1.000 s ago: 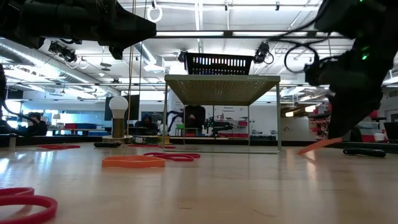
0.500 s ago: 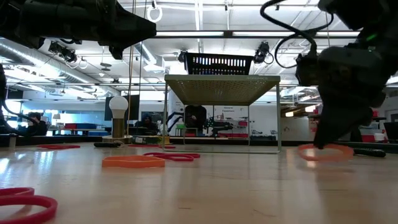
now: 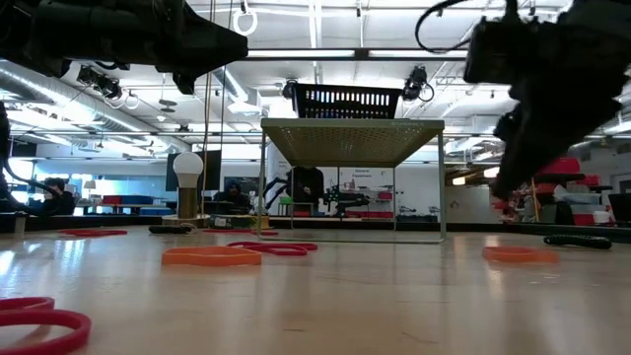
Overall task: Pick & Place Office Desk Supplies
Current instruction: Put the orange rubber band into the top right black bin on the shelf
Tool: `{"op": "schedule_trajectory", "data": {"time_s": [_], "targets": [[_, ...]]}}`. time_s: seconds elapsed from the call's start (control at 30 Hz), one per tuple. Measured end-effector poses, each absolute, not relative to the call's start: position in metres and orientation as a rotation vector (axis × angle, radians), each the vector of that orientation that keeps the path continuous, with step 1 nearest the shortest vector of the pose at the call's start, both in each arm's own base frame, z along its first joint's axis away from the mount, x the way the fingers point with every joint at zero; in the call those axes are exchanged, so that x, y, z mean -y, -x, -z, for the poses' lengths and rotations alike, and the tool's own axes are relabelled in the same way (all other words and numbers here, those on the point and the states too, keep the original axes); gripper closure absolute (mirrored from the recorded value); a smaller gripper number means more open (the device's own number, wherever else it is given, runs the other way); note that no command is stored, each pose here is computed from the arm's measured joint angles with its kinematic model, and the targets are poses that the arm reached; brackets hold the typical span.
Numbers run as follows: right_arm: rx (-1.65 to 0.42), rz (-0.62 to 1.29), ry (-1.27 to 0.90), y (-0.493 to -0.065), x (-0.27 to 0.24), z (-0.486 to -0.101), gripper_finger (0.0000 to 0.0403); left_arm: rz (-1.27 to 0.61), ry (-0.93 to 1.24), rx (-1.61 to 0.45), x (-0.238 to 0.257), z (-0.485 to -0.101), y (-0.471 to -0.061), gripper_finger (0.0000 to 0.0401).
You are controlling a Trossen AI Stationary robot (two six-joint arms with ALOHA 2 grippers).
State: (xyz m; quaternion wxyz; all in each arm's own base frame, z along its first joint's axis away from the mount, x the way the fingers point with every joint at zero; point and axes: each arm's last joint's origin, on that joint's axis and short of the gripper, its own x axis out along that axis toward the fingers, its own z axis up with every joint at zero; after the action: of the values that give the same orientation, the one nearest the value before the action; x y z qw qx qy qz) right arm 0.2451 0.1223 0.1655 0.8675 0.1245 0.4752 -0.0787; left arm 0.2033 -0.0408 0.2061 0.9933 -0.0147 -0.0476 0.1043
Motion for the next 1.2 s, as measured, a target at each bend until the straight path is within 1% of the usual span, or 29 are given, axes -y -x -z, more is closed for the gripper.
{"op": "schedule_trajectory", "data": {"time_s": [0.07,0.23,0.43,0.53,0.67,0.73,0.87,1.07,1.2], "targets": [[-1.049,0.128,-0.257,-0.246,-0.124,-0.158,0.0253,-0.210,0.029,0.095,0.041,-0.206,-0.203,0.0304],[-1.160,0.072,-0.157,-0.252,-0.133,-0.136,0.0279,-0.209,0.029,0.095,0.041,-0.206,-0.203,0.0304],[-1.221,0.056,-0.075,-0.264,-0.140,-0.125,0.0298,-0.209,0.029,0.095,0.041,-0.206,-0.203,0.0304],[-1.223,0.061,-0.053,-0.268,-0.142,-0.129,0.0325,-0.209,0.029,0.095,0.041,-0.206,-0.203,0.0305],[-1.202,0.070,-0.019,-0.268,-0.141,-0.134,0.0381,-0.209,0.029,0.095,0.041,-0.206,-0.203,0.0304],[-1.170,0.075,-0.011,-0.268,-0.141,-0.141,0.0396,-0.209,0.029,0.095,0.041,-0.206,-0.203,0.0304],[-1.104,0.047,-0.044,-0.267,-0.142,-0.157,0.0392,-0.209,0.029,0.095,0.041,-0.206,-0.203,0.0304],[-0.931,0.005,-0.078,-0.262,-0.138,-0.198,0.0397,-0.209,0.029,0.095,0.041,-0.206,-0.203,0.0304],[-0.780,-0.020,-0.037,-0.256,-0.129,-0.231,0.0399,-0.209,0.029,0.095,0.041,-0.206,-0.203,0.0304]]}}
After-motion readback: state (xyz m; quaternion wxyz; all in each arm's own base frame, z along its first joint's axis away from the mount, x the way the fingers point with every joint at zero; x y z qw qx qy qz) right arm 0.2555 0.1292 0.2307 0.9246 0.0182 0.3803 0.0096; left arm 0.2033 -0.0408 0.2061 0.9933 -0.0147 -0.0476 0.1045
